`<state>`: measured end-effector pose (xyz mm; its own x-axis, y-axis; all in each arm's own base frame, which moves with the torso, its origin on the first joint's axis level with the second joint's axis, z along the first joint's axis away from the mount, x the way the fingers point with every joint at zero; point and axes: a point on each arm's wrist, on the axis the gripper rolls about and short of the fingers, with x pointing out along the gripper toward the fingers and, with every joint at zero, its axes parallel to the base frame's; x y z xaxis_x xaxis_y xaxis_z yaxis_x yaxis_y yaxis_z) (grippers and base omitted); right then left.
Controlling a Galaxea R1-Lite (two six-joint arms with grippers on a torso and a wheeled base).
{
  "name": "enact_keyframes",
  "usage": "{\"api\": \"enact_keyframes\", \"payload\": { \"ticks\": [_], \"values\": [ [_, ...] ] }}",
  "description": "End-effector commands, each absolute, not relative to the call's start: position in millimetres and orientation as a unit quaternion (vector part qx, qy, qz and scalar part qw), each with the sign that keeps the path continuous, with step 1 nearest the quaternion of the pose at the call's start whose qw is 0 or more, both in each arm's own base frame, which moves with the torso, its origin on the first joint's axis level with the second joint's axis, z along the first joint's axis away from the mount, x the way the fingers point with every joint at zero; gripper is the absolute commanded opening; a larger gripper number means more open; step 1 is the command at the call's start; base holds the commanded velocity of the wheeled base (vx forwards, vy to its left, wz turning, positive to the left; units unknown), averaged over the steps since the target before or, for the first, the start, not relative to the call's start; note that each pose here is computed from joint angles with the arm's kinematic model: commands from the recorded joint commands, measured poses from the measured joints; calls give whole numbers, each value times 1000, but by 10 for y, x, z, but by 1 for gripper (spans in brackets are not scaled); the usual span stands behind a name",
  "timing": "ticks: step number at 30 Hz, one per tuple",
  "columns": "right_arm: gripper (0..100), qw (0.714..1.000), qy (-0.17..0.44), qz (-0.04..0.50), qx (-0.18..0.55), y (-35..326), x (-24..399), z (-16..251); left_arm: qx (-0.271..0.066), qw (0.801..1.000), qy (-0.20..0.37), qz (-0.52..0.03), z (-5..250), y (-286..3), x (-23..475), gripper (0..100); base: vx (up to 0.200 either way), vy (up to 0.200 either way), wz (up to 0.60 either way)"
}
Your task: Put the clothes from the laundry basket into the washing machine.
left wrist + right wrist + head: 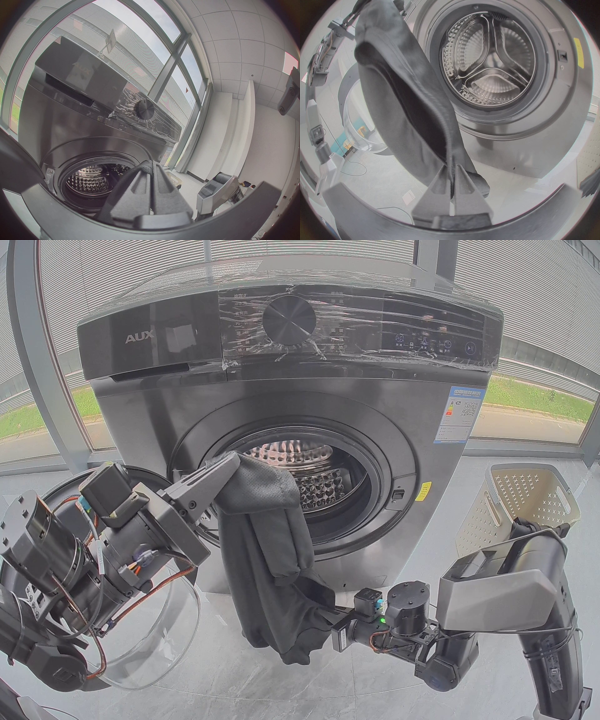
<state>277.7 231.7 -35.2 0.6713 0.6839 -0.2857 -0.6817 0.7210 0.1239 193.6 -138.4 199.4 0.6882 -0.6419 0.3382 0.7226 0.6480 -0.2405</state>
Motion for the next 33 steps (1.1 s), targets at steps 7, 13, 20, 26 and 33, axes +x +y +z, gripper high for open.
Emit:
{"api": "enact_keyframes", "payload": {
  "ticks": [7,13,20,26,33],
  "values": [
    [0,928,132,348,3,1817,2423,346,-173,917,-103,-345,1923,-1218,2025,0,0,0,0],
    [0,929,125,348,5,1582,2107,610,-168,923,-88,-335,1844,-1135,2007,0,0,0,0],
    [0,940,100,327,18,1437,2122,761,-150,925,-21,-348,1559,-1098,1917,0,0,0,0],
    [0,942,85,323,24,1472,2145,819,-120,935,29,-334,1300,-1100,1947,0,0,0,0],
    [0,942,75,326,25,1497,2134,863,-99,937,60,-330,1141,-1107,1961,0,0,0,0]
  ]
}}
